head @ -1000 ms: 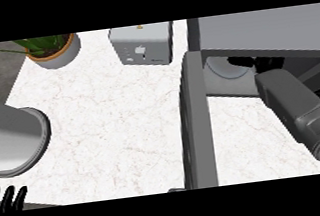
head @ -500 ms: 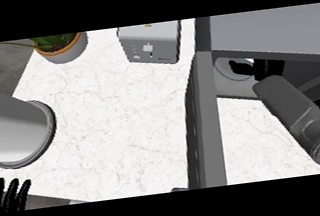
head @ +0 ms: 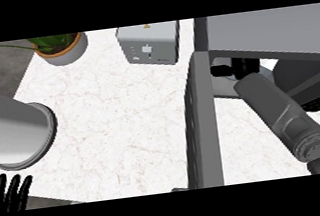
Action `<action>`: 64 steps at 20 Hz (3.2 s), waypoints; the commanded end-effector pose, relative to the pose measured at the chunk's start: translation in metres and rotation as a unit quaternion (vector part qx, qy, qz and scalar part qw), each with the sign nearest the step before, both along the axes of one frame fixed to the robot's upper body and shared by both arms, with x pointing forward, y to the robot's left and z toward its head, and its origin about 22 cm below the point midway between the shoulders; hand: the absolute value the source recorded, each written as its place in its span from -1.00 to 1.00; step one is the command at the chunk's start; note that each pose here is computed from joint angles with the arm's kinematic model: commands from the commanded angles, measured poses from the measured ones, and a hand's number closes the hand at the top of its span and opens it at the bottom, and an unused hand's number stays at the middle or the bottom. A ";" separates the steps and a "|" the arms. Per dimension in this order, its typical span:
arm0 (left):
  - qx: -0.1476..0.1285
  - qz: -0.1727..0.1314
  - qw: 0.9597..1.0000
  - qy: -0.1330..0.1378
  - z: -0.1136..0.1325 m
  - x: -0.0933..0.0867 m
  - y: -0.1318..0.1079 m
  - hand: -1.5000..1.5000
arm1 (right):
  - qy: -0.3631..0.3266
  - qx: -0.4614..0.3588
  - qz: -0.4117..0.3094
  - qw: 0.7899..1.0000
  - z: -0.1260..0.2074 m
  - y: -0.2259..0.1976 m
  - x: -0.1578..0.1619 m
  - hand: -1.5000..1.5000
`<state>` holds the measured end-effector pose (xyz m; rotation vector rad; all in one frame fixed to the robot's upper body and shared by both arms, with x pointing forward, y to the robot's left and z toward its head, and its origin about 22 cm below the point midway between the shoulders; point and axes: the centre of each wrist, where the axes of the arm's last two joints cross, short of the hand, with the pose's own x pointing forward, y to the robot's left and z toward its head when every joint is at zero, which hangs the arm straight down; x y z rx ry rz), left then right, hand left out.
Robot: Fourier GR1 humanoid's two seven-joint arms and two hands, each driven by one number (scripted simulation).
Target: Pick up the milk, place it into the microwave and close the microwave
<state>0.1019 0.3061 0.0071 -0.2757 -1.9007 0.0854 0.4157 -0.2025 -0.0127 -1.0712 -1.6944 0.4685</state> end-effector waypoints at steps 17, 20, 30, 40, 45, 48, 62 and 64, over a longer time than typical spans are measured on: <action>-0.002 0.010 1.000 -0.002 -0.004 -0.015 0.002 -1.00 | 0.001 0.262 0.131 0.956 -0.034 0.022 -0.024 -1.00; 0.006 0.010 1.000 0.001 0.007 -0.018 0.002 -1.00 | 0.009 0.291 0.152 0.944 -0.050 0.014 -0.037 -1.00; 0.007 0.015 1.000 0.025 0.004 -0.024 -0.007 -1.00 | -0.001 0.335 0.182 0.925 -0.085 0.016 -0.067 -1.00; 0.025 -0.015 0.999 0.045 0.006 -0.033 -0.011 -1.00 | 0.038 0.386 0.242 0.889 -0.129 -0.017 -0.123 -1.00; 0.036 -0.027 0.997 0.057 -0.006 -0.028 -0.031 -1.00 | 0.029 0.378 0.219 0.899 -0.139 -0.042 -0.149 -1.00; 0.016 -0.052 0.997 0.063 -0.008 -0.018 -0.036 -1.00 | 0.015 0.381 0.205 0.902 -0.146 -0.054 -0.169 -1.00; 0.137 -0.191 0.971 0.048 -0.031 0.040 -0.086 1.00 | -0.006 0.389 0.149 0.909 -0.119 -0.159 -0.250 -1.00; 0.124 -0.207 0.969 0.057 -0.019 0.038 -0.099 1.00 | -0.026 0.402 0.142 0.904 -0.114 -0.171 -0.252 -1.00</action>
